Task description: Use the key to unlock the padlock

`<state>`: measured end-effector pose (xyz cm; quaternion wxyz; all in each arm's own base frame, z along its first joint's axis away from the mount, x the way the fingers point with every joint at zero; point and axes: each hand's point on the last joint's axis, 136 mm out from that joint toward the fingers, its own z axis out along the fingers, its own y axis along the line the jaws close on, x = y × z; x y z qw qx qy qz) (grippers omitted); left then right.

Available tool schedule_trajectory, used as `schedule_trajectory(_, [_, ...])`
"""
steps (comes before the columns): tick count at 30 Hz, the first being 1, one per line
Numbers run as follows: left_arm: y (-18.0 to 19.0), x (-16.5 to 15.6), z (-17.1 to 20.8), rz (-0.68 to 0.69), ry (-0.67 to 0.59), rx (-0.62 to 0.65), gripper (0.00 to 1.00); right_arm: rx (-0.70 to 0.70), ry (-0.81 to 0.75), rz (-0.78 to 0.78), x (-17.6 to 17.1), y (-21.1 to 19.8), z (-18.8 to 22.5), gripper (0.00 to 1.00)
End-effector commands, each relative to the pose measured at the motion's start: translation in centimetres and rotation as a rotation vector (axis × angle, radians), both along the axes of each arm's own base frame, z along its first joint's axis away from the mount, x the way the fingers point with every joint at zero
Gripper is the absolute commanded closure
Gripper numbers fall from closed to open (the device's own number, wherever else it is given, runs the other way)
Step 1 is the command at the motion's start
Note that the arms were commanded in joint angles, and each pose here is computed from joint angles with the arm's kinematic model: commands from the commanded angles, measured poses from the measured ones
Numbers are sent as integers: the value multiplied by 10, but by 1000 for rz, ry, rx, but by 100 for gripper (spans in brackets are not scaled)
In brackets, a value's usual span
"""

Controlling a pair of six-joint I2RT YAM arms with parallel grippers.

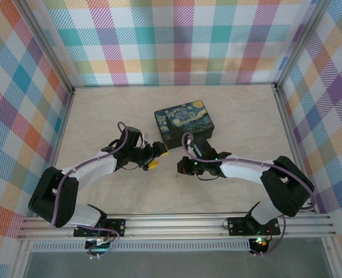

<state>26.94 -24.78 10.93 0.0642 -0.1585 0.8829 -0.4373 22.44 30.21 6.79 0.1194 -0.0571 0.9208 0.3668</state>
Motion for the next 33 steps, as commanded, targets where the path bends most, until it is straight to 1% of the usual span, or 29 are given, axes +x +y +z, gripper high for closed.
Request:
schedule_trajectory(1, [-11, -2, 7, -16, 23, -55, 22, 85, -32, 27, 6, 14, 22, 100])
schedule_trajectory(10, [-9, 0, 4, 14, 46, -43, 28, 172, -51, 5, 23, 21, 51, 100])
schedule_trajectory(17, [-13, 3, 7, 19, 63, -74, 42, 199, -42, 9, 30, 31, 61, 100])
schedule_trajectory(22, [-15, 6, 10, 17, 58, -73, 46, 217, -25, 11, 32, 37, 62, 100])
schedule_trajectory(24, [-14, 6, 11, 17, 54, -68, 51, 217, -18, 11, 32, 37, 59, 100])
schedule_trajectory(26, [-14, 6, 11, 15, 52, -66, 58, 222, -15, 12, 32, 38, 59, 100])
schedule_trajectory(28, [-14, 6, 12, 12, 46, -63, 62, 223, -12, 11, 33, 39, 59, 100])
schedule_trajectory(30, [-13, 5, 12, 10, 42, -59, 69, 222, -10, 10, 33, 39, 59, 100])
schedule_trajectory(33, [-12, 4, 12, 6, 38, -50, 71, 225, -16, 7, 34, 39, 60, 100])
